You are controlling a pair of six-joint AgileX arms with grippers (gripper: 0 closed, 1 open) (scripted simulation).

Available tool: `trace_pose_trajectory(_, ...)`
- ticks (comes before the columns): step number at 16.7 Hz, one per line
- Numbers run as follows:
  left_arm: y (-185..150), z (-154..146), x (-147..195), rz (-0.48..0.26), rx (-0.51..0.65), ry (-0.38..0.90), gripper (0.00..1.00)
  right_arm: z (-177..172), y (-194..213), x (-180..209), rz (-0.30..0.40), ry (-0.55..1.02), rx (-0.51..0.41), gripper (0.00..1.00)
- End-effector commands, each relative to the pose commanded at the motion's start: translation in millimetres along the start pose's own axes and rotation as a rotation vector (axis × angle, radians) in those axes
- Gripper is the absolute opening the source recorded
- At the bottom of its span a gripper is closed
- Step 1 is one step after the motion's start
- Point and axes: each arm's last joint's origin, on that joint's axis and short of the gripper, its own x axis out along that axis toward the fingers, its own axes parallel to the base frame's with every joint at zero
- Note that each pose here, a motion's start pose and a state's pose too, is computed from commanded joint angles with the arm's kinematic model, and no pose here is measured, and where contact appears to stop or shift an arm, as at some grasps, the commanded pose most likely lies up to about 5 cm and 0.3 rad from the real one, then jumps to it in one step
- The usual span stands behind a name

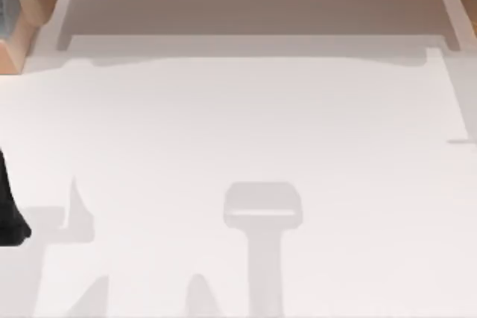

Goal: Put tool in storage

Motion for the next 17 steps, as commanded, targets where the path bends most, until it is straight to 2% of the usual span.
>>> trace_pose_trajectory(6,0.0,0.0,0.0,0.0,0.0,0.0,1.0,-0.7,-1.9,48.6,-0.006,0.004,-0.004,0.0)
trace_pose_trajectory(14,0.0,0.0,0.0,0.0,0.0,0.0,1.0,-0.3,3.5,61.4,0.018,0.013,0.011,0.0)
trace_pose_trajectory(17,0.0,0.0,0.0,0.0,0.0,0.0,1.0,-3.7,-5.3,91.0,-0.018,0.003,-0.01,0.0)
